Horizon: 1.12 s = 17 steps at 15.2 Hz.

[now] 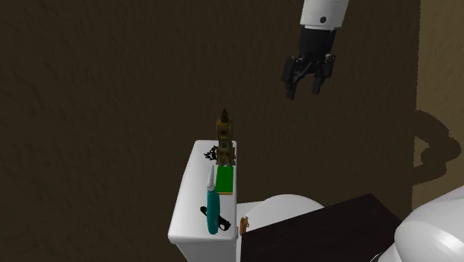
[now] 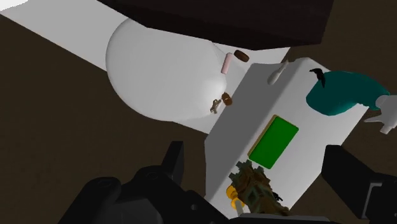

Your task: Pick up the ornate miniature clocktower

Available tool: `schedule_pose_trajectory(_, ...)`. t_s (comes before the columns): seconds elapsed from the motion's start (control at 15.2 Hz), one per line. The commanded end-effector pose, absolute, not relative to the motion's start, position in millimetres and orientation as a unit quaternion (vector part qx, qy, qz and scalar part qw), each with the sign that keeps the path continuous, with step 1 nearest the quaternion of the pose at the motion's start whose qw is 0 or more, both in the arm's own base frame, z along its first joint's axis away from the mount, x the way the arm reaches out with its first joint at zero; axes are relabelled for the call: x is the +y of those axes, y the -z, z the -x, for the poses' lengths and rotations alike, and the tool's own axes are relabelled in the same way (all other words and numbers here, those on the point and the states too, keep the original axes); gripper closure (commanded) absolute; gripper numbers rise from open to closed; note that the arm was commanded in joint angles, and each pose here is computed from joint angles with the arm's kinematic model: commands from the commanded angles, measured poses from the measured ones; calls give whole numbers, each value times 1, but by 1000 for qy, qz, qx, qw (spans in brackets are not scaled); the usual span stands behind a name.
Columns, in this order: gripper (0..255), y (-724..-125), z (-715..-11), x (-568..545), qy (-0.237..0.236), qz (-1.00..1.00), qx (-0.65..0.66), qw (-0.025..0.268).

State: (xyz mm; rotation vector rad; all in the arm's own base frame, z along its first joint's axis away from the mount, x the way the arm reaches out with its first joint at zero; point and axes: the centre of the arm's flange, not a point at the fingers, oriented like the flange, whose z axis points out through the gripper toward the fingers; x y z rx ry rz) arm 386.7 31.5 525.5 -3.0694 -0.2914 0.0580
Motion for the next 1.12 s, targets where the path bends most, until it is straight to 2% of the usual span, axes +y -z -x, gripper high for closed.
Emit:
schedule_pose_trajectory(0.0,0,-506,-409,36,-13,991,-128,26)
schedule_pose_trajectory(1.06,0,-388,-548,125,27,926,-377,0)
